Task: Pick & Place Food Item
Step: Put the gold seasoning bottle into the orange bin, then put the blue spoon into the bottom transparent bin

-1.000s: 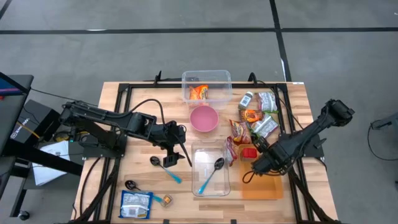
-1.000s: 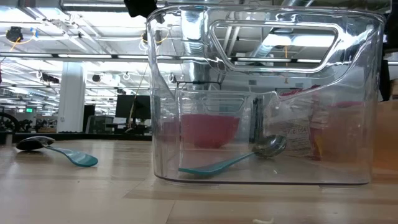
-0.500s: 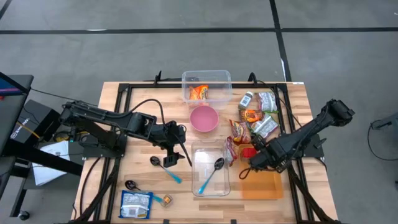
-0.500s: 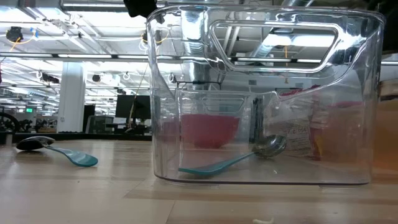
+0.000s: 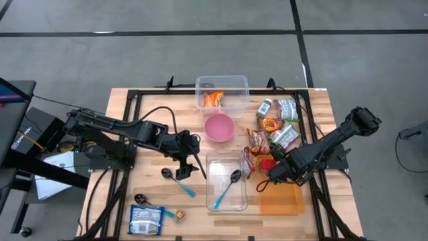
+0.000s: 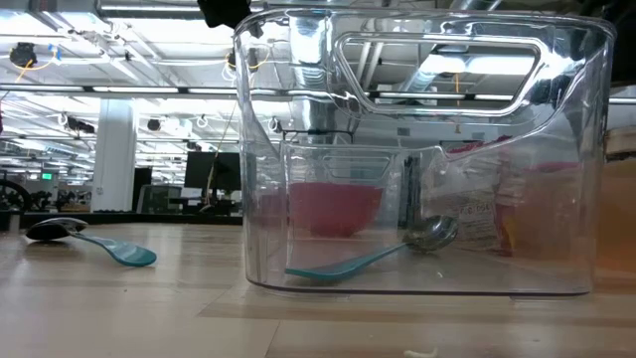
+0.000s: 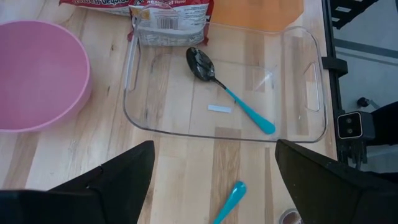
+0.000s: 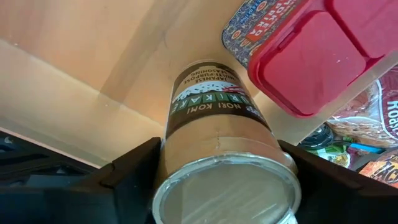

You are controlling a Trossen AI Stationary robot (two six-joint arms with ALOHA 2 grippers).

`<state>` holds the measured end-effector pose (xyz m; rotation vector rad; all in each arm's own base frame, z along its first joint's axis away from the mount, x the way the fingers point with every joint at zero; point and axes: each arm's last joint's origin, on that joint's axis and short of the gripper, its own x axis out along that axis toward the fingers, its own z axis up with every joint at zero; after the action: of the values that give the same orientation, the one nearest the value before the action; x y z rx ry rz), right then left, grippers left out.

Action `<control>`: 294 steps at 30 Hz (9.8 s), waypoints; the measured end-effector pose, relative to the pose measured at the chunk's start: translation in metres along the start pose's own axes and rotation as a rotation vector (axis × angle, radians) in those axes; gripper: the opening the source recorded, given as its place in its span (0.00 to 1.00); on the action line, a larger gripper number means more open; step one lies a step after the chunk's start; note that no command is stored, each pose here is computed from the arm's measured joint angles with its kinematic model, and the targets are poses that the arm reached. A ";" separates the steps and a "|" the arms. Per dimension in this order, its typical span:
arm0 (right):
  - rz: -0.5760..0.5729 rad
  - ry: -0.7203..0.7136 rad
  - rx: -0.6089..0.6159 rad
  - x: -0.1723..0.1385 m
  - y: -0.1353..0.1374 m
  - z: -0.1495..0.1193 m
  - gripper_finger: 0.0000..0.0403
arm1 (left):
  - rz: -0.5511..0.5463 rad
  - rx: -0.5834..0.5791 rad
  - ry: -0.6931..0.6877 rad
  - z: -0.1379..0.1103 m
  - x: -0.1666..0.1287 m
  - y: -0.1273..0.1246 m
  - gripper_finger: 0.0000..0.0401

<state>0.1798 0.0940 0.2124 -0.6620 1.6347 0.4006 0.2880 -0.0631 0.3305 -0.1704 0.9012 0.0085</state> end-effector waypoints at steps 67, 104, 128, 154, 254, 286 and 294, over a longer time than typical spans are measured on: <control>-0.136 -1.223 1.342 -0.158 -0.006 -0.041 0.84 | -0.077 -0.015 -0.248 0.023 -0.003 -0.008 0.82; -0.169 -1.204 1.327 -0.157 -0.009 -0.041 0.84 | -0.177 -0.157 -0.069 0.000 -0.027 -0.013 0.82; -0.170 -1.202 1.323 -0.157 -0.009 -0.041 0.84 | 0.152 -0.983 0.125 -0.038 -0.031 -0.021 0.82; -0.206 -1.177 1.247 -0.156 -0.008 -0.041 0.84 | 0.243 -1.593 0.086 -0.110 0.014 -0.058 0.82; -0.188 -1.153 1.269 -0.154 -0.008 -0.043 0.84 | -0.072 -1.102 -0.188 -0.144 0.050 0.023 0.01; -0.175 -1.160 1.367 -0.152 -0.015 -0.044 0.84 | -0.490 -0.491 -0.625 -0.020 -0.005 0.030 0.00; -0.179 -1.158 1.377 -0.152 -0.017 -0.044 0.84 | -0.456 -0.407 -0.306 0.011 0.048 0.036 0.00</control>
<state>0.1668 0.0833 0.3708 0.4604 0.4310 -0.4533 0.3229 -0.0289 0.2946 -0.7324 0.5312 -0.2021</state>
